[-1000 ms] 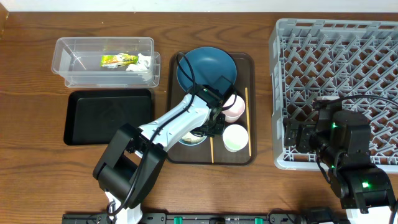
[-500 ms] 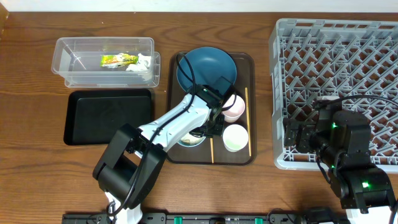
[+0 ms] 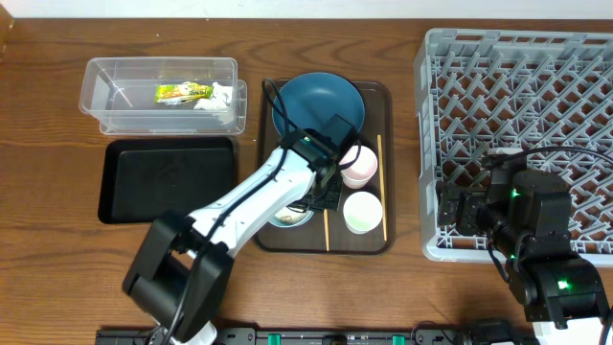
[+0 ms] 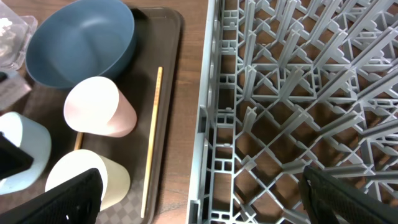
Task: Sort waste into correct bins and load items into the dishwasher rack
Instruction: 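Tip the bowl over the black tray to dump the rice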
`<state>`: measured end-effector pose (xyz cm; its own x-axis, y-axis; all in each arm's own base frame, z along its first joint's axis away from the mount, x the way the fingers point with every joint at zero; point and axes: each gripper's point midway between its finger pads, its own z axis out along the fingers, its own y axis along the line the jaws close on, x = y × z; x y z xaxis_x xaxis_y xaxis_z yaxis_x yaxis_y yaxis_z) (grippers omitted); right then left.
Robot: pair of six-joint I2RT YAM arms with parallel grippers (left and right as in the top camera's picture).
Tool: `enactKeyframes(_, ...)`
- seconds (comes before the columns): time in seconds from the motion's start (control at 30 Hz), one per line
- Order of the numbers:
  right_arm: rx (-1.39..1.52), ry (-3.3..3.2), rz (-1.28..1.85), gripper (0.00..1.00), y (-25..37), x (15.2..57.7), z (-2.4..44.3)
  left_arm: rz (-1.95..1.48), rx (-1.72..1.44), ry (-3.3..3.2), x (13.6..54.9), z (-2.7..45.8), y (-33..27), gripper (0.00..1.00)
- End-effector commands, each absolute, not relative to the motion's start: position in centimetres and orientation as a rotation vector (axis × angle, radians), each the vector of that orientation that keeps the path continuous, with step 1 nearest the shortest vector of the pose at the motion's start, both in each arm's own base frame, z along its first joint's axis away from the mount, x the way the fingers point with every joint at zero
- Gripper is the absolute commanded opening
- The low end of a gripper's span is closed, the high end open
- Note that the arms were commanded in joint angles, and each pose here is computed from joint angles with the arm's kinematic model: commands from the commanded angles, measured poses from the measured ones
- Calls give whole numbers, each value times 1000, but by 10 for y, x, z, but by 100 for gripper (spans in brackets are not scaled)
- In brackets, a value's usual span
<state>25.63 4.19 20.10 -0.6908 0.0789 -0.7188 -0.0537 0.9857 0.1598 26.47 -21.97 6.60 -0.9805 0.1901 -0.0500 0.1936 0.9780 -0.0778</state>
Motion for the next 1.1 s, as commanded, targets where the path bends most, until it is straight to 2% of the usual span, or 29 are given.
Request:
enactKeyframes(0.0,-10,2302,209,99,44,257,209,-137,368,3033,266,82,-217,6)
enactKeyframes(0.17,-10,2302,209,99,44,257,209,-167,396,2982,273,98,-209,6)
enactKeyframes(0.4,-10,2302,209,99,44,257,210,-241,237,2889,294,136,-177,6)
enactKeyframes(0.6,-10,2302,209,99,44,257,209,-439,122,2835,312,161,-140,6)
enactKeyframes(1.07,-10,2308,209,99,44,256,208,-948,-142,2633,338,184,-45,6)
